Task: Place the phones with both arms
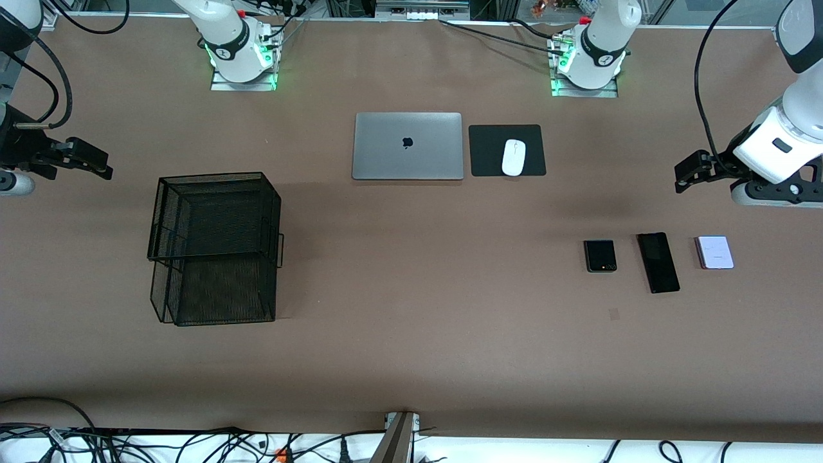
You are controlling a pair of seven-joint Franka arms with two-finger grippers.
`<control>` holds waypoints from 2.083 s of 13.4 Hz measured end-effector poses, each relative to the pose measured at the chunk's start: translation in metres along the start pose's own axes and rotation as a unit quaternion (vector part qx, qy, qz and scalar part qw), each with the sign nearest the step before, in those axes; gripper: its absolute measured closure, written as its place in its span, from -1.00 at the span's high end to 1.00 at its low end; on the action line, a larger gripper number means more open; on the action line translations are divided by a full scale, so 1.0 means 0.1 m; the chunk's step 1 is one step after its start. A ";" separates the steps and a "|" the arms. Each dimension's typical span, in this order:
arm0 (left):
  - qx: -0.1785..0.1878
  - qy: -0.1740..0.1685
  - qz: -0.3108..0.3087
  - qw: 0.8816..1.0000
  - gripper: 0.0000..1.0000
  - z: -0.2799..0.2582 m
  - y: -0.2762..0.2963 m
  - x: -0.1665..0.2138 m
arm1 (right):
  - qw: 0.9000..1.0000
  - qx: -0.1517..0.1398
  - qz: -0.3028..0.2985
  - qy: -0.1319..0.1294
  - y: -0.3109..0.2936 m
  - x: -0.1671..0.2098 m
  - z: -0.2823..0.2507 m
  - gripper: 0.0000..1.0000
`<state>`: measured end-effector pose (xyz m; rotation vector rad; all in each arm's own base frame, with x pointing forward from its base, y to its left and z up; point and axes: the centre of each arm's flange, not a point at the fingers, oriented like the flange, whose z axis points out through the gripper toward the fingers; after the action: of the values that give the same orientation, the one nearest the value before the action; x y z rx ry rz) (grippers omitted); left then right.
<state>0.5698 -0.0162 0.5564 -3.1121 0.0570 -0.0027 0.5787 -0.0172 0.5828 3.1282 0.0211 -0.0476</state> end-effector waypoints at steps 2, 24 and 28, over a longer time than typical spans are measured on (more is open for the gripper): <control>0.000 -0.001 0.000 1.000 1.00 0.00 0.00 0.00 | 1.000 0.000 0.000 0.000 0.00 0.00 0.00 1.00; -0.007 -0.047 0.010 0.999 1.00 2.55 0.11 0.48 | 1.000 0.000 0.000 0.000 0.00 0.00 0.00 1.00; -0.011 -0.013 0.014 1.000 1.00 3.31 0.18 0.21 | 1.000 0.000 0.000 0.000 0.00 0.00 0.00 1.00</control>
<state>0.5910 -0.0254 0.2251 -3.1328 0.0995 0.0400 0.5787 -0.0173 0.5828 3.1282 0.0205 -0.0471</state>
